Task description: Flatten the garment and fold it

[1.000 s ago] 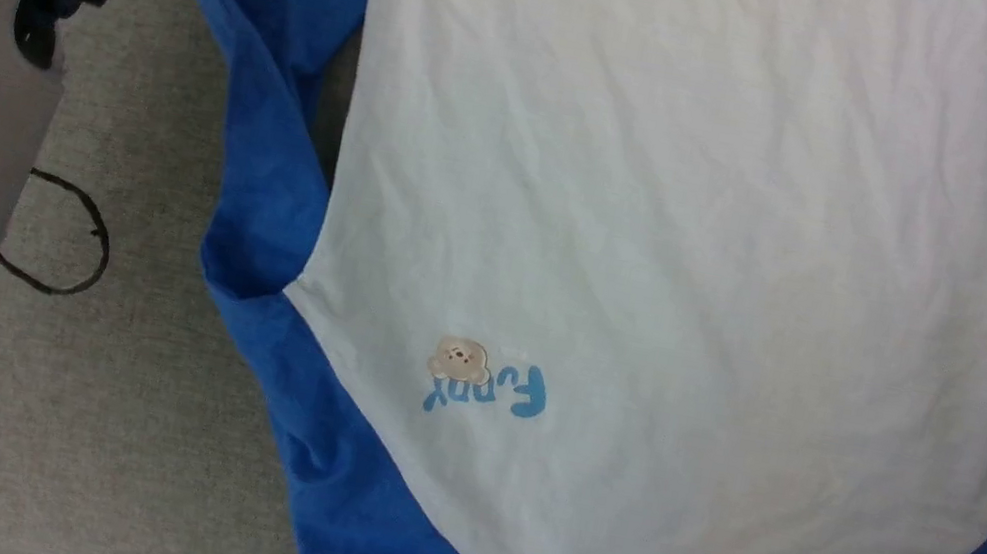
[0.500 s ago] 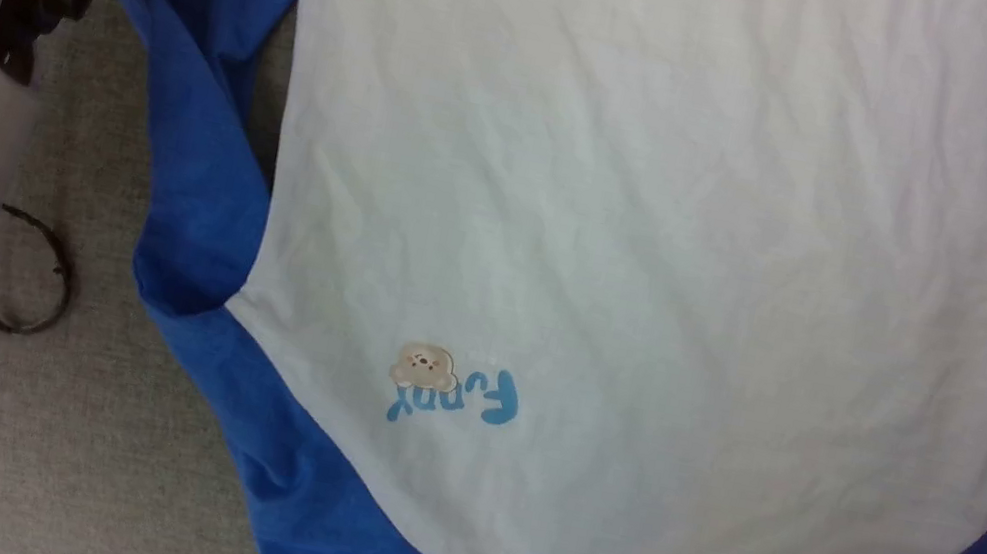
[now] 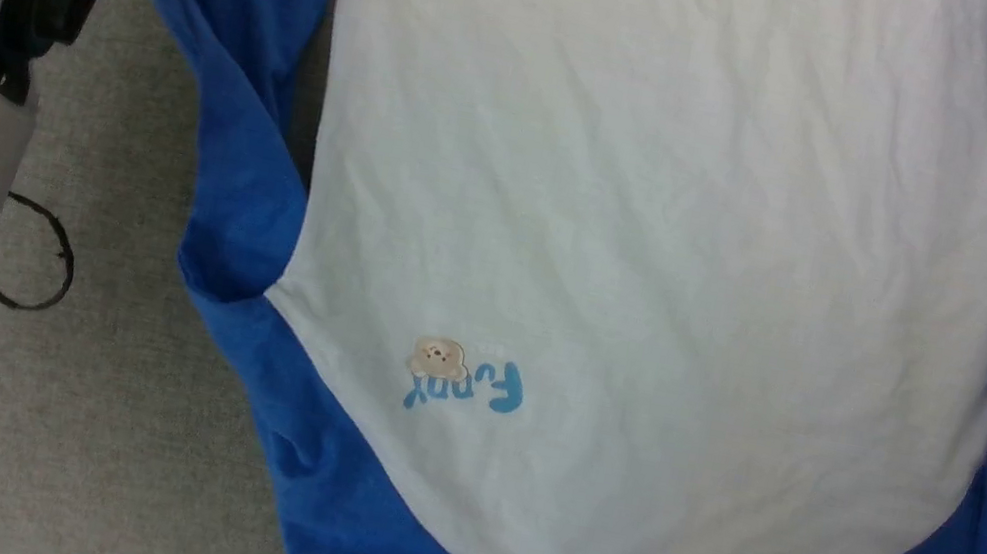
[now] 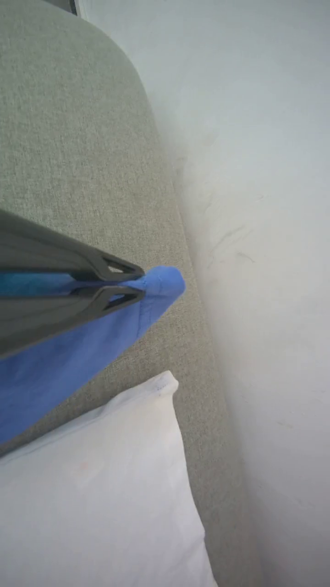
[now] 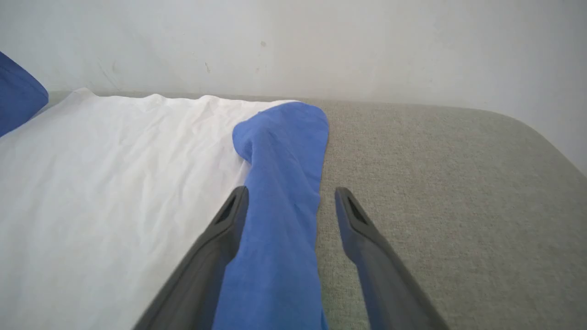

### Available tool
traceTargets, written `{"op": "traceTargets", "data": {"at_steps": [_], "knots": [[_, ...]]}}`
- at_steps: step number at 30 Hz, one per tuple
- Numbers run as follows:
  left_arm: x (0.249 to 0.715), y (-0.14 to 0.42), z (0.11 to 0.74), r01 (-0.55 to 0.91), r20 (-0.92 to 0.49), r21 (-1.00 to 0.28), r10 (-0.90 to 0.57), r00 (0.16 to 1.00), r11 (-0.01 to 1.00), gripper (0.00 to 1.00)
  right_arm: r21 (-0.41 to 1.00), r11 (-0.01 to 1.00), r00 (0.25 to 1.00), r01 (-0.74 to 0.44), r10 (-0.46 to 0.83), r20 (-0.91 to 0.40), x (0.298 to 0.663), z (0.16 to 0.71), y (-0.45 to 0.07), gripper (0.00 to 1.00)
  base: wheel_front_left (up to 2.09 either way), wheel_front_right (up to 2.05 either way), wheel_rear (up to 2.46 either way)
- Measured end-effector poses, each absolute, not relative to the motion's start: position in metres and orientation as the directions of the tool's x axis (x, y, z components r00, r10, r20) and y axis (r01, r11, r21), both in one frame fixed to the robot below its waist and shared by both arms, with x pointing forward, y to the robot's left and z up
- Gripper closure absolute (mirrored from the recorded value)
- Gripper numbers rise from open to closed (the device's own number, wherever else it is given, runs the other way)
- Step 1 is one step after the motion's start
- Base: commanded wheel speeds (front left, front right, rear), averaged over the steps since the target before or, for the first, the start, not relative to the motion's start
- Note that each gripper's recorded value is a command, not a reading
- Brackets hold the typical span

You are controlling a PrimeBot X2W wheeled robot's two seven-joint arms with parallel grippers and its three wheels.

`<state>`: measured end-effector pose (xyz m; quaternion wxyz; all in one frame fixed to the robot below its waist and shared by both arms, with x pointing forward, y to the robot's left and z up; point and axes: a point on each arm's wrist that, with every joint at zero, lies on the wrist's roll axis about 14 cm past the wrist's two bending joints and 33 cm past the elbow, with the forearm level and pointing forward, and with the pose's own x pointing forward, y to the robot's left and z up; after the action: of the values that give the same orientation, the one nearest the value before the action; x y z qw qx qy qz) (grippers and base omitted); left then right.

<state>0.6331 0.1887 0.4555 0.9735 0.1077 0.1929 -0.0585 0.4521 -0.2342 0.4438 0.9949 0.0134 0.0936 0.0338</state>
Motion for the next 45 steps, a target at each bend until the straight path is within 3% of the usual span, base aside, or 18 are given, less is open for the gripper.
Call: {"op": "traceTargets", "data": {"at_steps": [9, 22, 27, 36, 45], "knots": [[0.599, 0.21, 0.555, 0.109, -0.206, 0.18, -0.071, 0.976, 0.978, 1.0, 0.057, 0.996, 0.99, -0.062, 0.069, -0.119, 0.434, 0.484, -0.221, 0.0, 0.0, 0.0, 0.0], [0.477, 0.329, 0.615, -0.217, -0.124, 0.148, 0.236, 0.964, 0.965, 1.0, 0.116, 0.991, 0.998, -0.065, 0.066, -0.007, 0.387, 0.538, -0.197, 0.0, 0.0, 0.0, 0.0], [0.433, 0.35, 0.624, -0.295, -0.092, 0.113, 0.305, 0.948, 0.949, 1.0, 0.112, 0.991, 0.997, -0.07, 0.066, 0.045, 0.374, 0.557, -0.194, 0.0, 0.0, 0.0, 0.0], [0.402, 0.33, 0.663, -0.283, 0.051, 0.091, 0.28, 0.959, 0.955, 1.0, 0.119, 0.987, 0.99, -0.109, 0.097, 0.104, 0.37, 0.576, -0.182, 0.0, 0.0, 0.0, 0.0], [0.407, 0.217, 0.675, -0.024, 0.137, 0.107, 0.009, 0.991, 0.994, 1.0, 0.115, 0.989, 0.991, -0.096, 0.084, 0.106, 0.373, 0.577, -0.186, 0.0, 0.0, 0.0, 0.0]]}}
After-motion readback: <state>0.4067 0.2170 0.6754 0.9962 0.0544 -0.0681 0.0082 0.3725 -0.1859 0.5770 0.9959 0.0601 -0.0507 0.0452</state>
